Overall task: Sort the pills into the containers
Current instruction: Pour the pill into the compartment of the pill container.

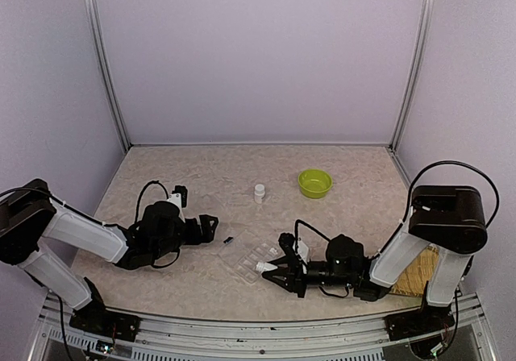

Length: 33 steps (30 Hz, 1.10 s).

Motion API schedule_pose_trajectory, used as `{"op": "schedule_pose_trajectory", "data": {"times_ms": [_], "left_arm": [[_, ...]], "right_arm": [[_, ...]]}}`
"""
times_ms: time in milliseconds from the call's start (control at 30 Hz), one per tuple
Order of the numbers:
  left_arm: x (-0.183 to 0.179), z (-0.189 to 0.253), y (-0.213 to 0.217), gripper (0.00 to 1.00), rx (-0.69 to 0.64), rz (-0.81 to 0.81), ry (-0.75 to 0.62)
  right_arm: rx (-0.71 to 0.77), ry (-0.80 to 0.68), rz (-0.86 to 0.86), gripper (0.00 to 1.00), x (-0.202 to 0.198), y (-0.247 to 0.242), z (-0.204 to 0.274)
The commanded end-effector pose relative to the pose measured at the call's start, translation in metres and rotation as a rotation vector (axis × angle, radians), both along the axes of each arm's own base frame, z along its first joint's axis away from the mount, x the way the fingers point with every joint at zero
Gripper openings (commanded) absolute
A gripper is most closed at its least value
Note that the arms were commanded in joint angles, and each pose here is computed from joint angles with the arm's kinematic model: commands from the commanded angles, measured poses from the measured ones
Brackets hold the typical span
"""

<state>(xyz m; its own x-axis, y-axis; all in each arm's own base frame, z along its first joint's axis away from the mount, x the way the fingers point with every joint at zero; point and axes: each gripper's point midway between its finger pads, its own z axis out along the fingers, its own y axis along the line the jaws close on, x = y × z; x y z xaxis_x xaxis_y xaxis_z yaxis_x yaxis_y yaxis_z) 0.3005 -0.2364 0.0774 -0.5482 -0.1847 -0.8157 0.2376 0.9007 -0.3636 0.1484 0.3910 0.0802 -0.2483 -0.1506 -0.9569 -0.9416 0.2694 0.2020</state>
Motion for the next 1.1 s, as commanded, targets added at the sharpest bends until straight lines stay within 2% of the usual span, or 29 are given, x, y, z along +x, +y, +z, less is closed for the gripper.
{"op": "schedule_pose_trajectory", "data": {"times_ms": [0, 733, 1067], "left_arm": [[-0.003, 0.004, -0.002, 0.99, -0.03, -0.01, -0.008], [0.0, 0.006, -0.005, 0.99, -0.027, -0.013, -0.014], [0.001, 0.006, -0.006, 0.99, -0.026, -0.013, -0.015]], "right_arm": [[0.03, -0.004, 0.009, 0.24, 0.0, 0.005, 0.004], [-0.025, -0.008, -0.026, 0.24, 0.008, 0.006, -0.014], [-0.064, -0.011, 0.012, 0.24, 0.005, 0.012, -0.023]]}}
